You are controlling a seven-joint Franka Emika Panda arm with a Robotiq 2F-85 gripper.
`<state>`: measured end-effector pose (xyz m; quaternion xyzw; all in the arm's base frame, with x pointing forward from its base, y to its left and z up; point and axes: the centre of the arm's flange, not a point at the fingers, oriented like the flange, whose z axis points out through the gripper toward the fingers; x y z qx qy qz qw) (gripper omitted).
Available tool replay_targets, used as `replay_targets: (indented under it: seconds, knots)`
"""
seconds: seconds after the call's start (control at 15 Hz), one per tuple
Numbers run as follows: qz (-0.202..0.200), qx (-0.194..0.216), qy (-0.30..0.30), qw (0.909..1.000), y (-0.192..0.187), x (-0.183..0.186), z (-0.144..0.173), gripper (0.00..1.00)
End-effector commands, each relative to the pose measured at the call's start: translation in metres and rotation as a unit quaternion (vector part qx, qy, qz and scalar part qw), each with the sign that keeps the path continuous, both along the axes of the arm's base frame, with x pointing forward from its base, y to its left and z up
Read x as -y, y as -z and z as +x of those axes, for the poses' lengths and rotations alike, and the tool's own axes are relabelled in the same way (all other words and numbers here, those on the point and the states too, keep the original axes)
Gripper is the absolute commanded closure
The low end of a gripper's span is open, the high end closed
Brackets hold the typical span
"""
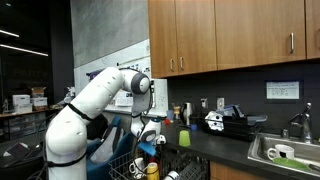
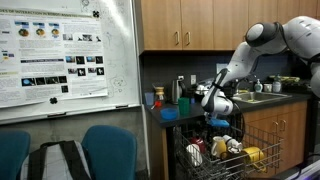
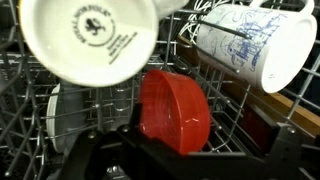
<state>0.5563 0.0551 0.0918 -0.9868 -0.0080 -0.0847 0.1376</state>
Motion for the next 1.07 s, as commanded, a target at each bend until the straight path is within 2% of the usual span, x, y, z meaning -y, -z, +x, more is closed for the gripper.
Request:
replay_targets:
  seconds: [0.0, 0.4, 0.93, 1.0]
  knots:
    - [0.009, 0.013, -0.004, 0.9999, 0.016, 0.001, 0.005, 0.0]
    - [0.039, 0.013, -0.024, 0.9989, 0.021, -0.018, -0.003, 0.0]
    - [0.049, 0.022, -0.036, 0.9979, 0.023, -0.03, 0.001, 0.0]
    - [0.05, 0.021, -0.037, 0.9978, 0.023, -0.031, 0.001, 0.15]
